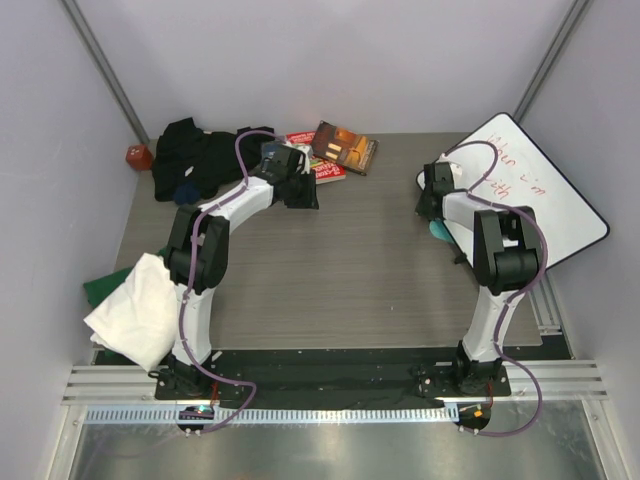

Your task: Fold and stack the t-shirts

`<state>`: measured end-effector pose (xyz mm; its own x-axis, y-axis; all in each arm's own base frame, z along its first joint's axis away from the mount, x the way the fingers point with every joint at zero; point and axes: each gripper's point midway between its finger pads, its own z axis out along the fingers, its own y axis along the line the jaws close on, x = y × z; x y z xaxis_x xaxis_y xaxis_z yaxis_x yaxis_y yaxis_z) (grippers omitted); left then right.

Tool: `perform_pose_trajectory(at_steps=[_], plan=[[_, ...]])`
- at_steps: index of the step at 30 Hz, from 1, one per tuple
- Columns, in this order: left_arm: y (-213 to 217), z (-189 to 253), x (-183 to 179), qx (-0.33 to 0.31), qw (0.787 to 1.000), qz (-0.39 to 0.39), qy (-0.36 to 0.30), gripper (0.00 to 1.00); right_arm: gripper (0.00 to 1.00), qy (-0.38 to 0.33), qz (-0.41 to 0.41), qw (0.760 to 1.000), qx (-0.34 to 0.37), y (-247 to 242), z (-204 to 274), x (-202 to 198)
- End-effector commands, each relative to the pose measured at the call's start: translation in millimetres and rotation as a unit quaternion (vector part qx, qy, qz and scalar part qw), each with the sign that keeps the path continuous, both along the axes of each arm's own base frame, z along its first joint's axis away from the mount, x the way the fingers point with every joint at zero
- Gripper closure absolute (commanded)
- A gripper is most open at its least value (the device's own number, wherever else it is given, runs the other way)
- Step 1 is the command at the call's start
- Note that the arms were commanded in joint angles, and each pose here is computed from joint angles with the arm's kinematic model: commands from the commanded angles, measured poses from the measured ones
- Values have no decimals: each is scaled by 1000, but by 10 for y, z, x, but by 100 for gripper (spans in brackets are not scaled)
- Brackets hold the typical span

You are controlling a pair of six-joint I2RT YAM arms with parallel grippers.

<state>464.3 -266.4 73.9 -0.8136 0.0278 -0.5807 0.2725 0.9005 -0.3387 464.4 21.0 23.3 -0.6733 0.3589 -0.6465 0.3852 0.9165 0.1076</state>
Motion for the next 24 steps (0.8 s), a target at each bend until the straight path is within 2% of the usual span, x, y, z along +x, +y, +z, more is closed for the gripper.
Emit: perform_pose_trajectory(at_steps=[1,24], plan=[[-6,184,21,0,1000,-8,-23,63,99,16,-19,999,-20,-129,-54,35],[17,234,9,5,1000,-10,-29,63,99,2,-62,998,-25,-208,-42,417]])
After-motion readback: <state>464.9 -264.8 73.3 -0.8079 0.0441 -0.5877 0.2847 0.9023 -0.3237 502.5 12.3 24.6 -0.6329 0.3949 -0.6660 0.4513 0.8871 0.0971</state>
